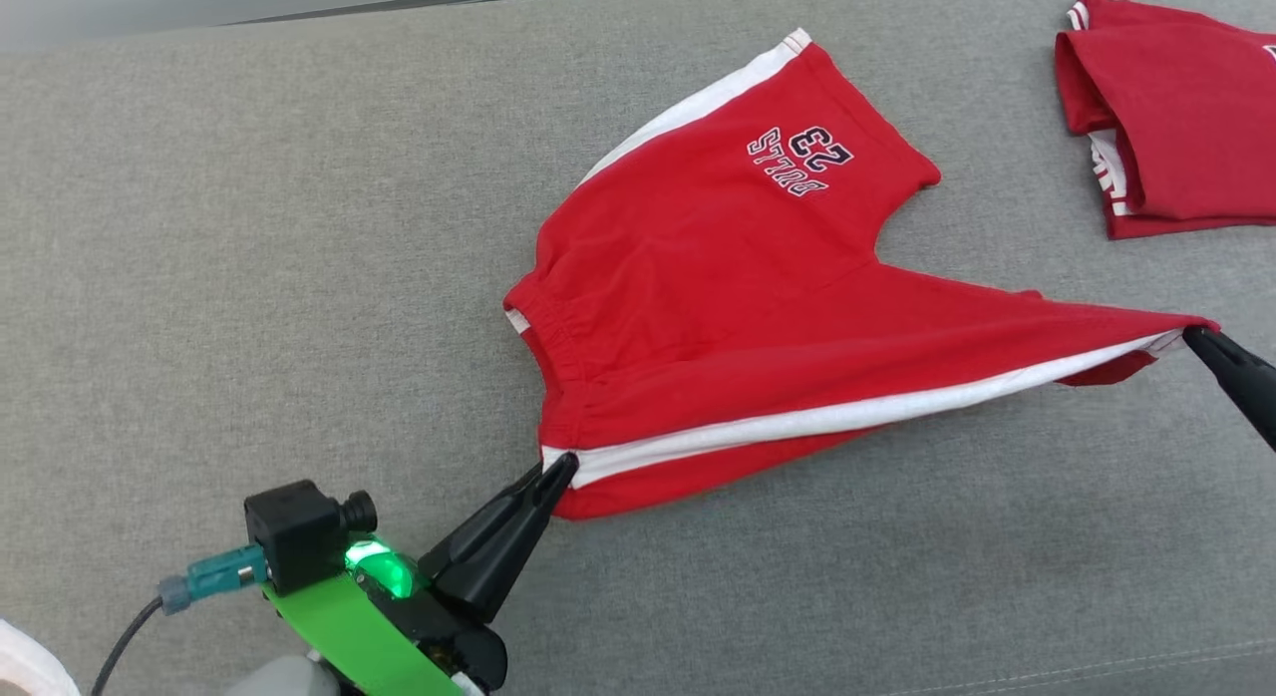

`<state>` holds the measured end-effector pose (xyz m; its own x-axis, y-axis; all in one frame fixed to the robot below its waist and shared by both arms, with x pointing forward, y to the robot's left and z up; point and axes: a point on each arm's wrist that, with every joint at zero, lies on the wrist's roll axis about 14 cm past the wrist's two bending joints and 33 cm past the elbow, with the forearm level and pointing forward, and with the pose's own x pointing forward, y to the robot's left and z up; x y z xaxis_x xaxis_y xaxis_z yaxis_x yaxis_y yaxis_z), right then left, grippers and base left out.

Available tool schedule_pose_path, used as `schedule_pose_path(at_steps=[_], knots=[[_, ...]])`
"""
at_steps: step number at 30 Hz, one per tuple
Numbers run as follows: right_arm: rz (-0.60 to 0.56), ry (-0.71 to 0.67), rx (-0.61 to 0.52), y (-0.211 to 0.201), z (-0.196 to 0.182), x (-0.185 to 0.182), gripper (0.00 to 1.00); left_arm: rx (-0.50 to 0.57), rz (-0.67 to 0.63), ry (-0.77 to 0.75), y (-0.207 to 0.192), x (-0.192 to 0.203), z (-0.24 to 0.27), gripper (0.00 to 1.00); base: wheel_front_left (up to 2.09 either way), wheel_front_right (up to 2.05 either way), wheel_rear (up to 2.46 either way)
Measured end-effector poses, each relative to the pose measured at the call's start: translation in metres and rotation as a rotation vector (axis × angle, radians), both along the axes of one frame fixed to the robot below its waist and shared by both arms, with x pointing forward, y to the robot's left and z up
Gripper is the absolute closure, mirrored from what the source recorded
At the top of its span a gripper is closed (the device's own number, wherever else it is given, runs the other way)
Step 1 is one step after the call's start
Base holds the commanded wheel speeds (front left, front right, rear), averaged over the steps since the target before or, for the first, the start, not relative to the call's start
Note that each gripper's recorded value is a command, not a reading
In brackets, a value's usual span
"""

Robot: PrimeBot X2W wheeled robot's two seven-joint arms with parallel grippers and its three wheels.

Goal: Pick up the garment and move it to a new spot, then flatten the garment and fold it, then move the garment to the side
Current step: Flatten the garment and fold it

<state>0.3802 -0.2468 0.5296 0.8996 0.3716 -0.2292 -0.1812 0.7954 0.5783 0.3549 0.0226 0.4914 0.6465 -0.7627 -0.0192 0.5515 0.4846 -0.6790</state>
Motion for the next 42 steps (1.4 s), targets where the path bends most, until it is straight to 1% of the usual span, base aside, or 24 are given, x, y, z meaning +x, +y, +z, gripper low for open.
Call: schedule_pose_path(at_steps=[4,5,11,18,25,28,32,35,37,38,39,40,42], knots=[[0.044,0.009,-0.014,0.007,-0.003,0.013,1.00,-0.098,0.036,0.078,-0.004,0.016,0.007,1.00,0.00,0.00,0.00],[0.055,0.010,-0.019,0.009,-0.003,0.019,1.00,-0.109,0.040,0.088,-0.004,0.021,0.008,1.00,0.00,0.00,0.00],[0.109,0.002,-0.057,0.014,-0.002,0.076,1.00,-0.205,0.082,0.194,-0.003,0.058,0.006,1.00,0.00,0.00,0.00],[0.188,0.046,-0.072,0.037,-0.019,0.141,1.00,-0.288,0.208,0.325,0.018,0.100,-0.017,1.00,0.00,0.00,0.00],[0.278,0.086,-0.105,0.072,-0.042,0.191,1.00,-0.299,0.308,0.377,0.037,0.120,-0.037,1.00,0.00,0.00,0.00],[0.308,0.094,-0.124,0.086,-0.049,0.210,1.00,-0.288,0.342,0.398,0.044,0.125,-0.048,1.00,0.00,0.00,0.00],[0.327,0.116,-0.153,0.098,-0.064,0.230,1.00,-0.284,0.389,0.411,0.051,0.134,-0.059,1.00,0.00,0.00,0.00],[0.347,0.139,-0.162,0.110,-0.078,0.239,1.00,-0.276,0.402,0.417,0.053,0.139,-0.066,1.00,0.00,0.00,0.00],[0.354,0.146,-0.167,0.116,-0.086,0.244,0.11,-0.268,0.410,0.420,0.054,0.141,-0.070,0.76,0.00,0.00,0.00],[0.359,0.143,-0.169,0.120,-0.089,0.245,0.00,-0.265,0.415,0.422,0.055,0.142,-0.072,0.57,0.00,0.00,0.00],[0.361,0.138,-0.166,0.122,-0.090,0.247,0.00,-0.263,0.420,0.421,0.056,0.143,-0.073,0.52,0.00,0.00,0.00],[0.357,0.130,-0.161,0.125,-0.090,0.248,0.00,-0.255,0.420,0.417,0.056,0.144,-0.074,0.00,0.00,0.00,0.00],[0.350,0.119,-0.156,0.125,-0.089,0.248,0.00,-0.238,0.424,0.404,0.057,0.144,-0.075,0.00,0.00,0.00,0.00]])
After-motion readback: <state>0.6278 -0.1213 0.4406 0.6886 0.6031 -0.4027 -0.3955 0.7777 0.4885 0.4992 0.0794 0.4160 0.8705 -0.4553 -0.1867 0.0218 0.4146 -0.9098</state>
